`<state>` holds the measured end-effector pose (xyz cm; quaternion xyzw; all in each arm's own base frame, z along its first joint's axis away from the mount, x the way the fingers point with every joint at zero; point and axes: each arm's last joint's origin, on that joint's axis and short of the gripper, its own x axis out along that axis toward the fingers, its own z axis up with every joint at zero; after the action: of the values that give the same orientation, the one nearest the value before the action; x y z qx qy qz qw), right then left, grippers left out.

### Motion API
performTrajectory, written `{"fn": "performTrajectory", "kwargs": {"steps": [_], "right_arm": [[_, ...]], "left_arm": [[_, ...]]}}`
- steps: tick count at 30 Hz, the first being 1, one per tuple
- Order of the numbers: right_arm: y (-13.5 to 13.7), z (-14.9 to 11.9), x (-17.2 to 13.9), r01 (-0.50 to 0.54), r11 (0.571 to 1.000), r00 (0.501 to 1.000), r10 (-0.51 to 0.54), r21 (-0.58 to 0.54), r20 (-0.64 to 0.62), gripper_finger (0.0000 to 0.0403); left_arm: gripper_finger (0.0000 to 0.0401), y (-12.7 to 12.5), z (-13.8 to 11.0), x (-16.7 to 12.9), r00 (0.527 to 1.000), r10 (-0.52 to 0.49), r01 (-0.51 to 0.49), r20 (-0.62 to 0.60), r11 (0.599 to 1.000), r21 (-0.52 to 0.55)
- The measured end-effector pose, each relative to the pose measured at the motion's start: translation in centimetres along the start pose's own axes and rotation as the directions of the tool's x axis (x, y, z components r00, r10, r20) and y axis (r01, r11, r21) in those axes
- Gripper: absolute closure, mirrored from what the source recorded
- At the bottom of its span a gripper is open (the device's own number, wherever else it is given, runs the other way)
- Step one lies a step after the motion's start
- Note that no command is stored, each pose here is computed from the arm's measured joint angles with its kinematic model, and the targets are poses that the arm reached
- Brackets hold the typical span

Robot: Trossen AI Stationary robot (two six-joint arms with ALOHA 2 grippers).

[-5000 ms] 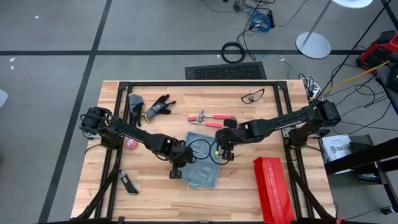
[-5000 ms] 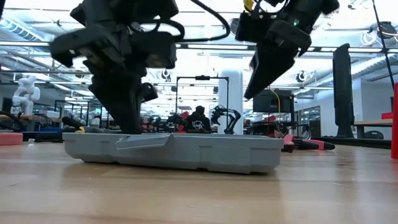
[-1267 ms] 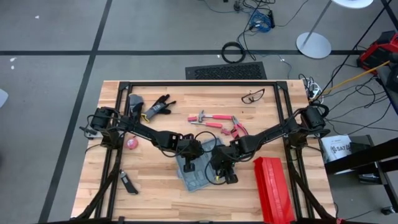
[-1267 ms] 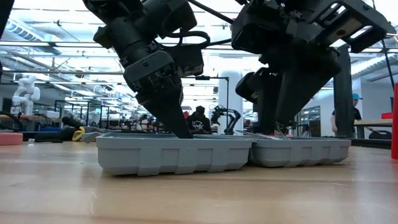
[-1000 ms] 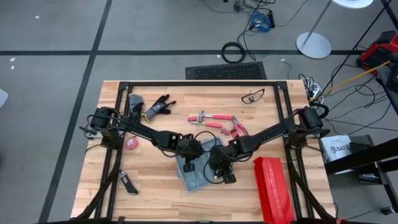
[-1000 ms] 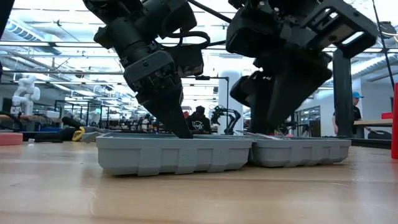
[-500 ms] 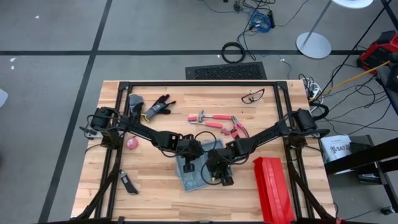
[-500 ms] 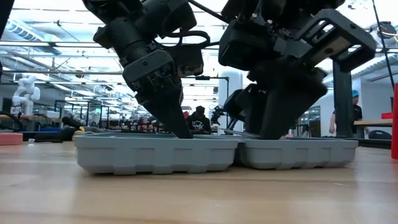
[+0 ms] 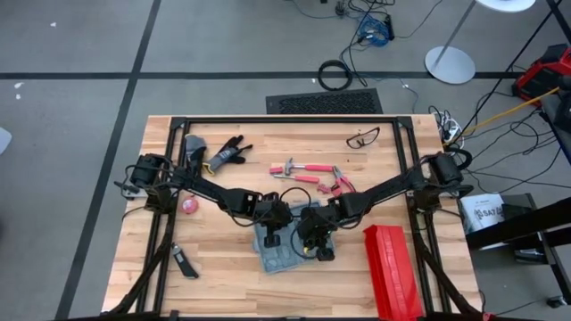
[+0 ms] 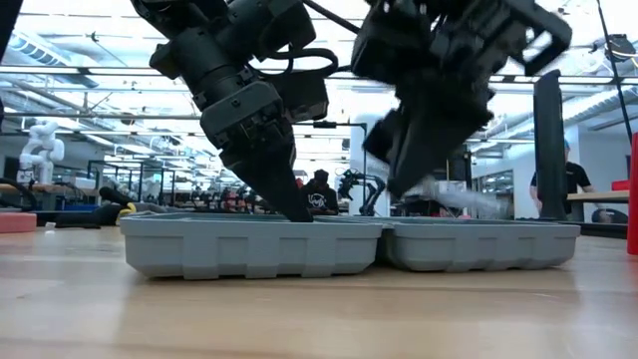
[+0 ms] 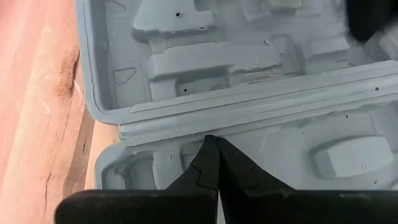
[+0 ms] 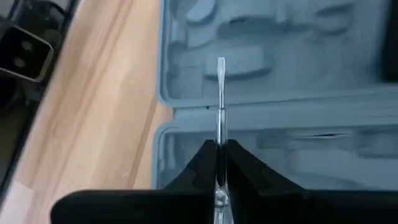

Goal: Prefit tool cases
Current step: Remove the transparent screwdriver from the gray prefit tools case

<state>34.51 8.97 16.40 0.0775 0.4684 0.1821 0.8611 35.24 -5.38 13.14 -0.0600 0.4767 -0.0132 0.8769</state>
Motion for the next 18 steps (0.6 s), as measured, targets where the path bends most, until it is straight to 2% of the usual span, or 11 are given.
{"fn": "performTrajectory", "kwargs": {"steps": [3,6,9,11,15,18], "right_arm": [[0.2,0.1,-2.6,0.091,0.995,0.996,-0.090,0.037,-0.008,0.0393],[0.2,-0.2,-5.7,0.255,0.963,0.967,-0.254,0.089,-0.025,0.0393],[-0.7,-0.9,-8.4,0.464,0.874,0.886,-0.458,0.143,-0.071,0.0393],[-1.8,-1.5,-9.5,0.552,0.817,0.834,-0.543,0.168,-0.099,0.0393],[-4.8,-2.1,-9.4,0.592,0.779,0.805,-0.583,0.208,-0.108,0.0390],[-6.9,-2.4,-8.4,0.555,0.802,0.829,-0.556,0.222,-0.066,0.0389]], "left_arm": [[0.0401,-0.1,0.1,0.0,1.000,-0.002,0.002,0.004,1.000,-0.004],[0.0401,-0.5,0.4,-0.2,1.000,-0.023,0.023,0.000,1.000,0.000],[0.0401,-1.0,0.5,-0.3,0.999,-0.029,0.030,-0.024,0.999,0.014],[0.0401,-1.2,0.5,-0.8,0.998,-0.033,0.034,-0.049,0.999,0.016],[0.0401,-1.2,0.2,-1.8,0.996,-0.034,0.036,-0.087,0.999,0.014],[0.0401,-1.4,0.4,-2.7,0.997,-0.038,0.040,-0.070,0.999,0.019]]}}
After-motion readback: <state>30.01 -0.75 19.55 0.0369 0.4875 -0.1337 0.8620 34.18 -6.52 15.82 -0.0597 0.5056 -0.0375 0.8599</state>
